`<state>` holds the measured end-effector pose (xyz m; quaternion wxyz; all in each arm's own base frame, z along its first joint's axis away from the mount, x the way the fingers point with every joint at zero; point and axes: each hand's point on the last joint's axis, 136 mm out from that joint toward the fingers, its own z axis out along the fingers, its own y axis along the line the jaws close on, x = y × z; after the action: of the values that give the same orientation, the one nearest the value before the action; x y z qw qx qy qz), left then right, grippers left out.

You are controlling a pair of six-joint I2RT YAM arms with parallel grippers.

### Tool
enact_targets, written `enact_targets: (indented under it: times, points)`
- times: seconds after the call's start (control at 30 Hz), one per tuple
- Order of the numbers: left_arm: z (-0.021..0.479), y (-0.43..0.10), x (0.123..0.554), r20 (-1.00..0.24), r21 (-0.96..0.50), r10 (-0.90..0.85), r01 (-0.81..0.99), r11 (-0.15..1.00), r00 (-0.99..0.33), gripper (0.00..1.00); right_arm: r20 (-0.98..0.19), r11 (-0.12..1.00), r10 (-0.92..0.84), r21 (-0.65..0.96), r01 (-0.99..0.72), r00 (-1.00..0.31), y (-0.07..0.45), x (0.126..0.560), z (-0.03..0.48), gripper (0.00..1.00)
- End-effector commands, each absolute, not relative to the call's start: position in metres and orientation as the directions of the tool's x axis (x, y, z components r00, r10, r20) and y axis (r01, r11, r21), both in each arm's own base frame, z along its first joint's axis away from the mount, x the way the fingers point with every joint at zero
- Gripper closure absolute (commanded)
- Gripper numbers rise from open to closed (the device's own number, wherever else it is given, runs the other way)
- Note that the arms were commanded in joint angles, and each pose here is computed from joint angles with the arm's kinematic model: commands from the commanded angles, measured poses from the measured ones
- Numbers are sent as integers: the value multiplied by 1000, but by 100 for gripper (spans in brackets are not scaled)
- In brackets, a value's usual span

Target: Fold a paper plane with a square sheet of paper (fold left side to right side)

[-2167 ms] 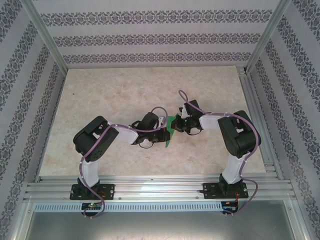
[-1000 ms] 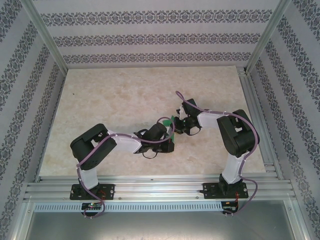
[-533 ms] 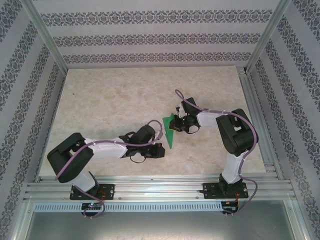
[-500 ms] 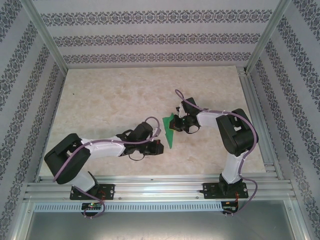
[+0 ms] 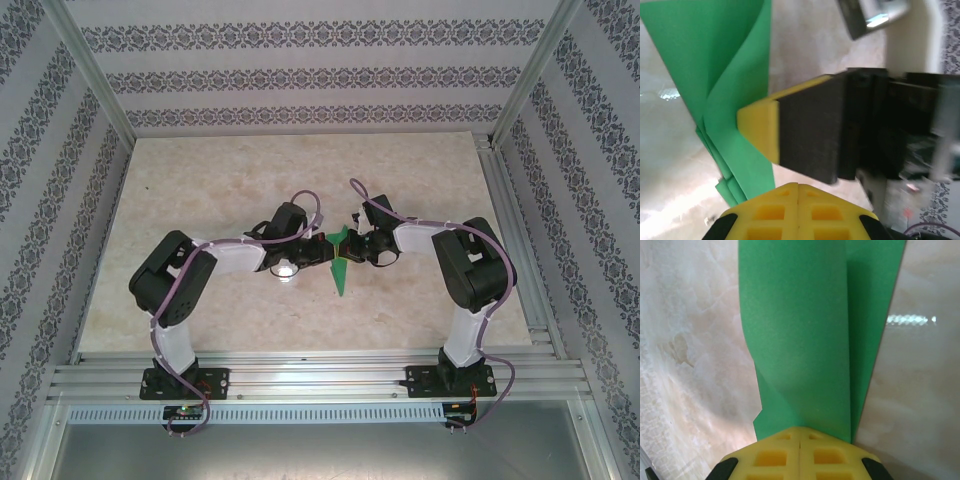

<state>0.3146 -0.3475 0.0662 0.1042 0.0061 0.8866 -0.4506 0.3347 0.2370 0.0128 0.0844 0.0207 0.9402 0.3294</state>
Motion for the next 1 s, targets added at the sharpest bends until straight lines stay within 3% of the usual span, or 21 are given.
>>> enact_targets:
  times: [0.0,0.6,0.97]
  points:
    - [72,-360,329,-192,-838,-123,98,536,-974,100,-124,851,108,524,28,-986,219,327,-15,95]
    - [25,-352,345,-160,-774,-194,1,633,-968,100,-135,837,115,547,22,-984,223,329,-10,95]
    - [-24,-343,324,-125,-647,-154,-37,762,-980,100,-274,781,191,624,-23,-943,211,357,65,88]
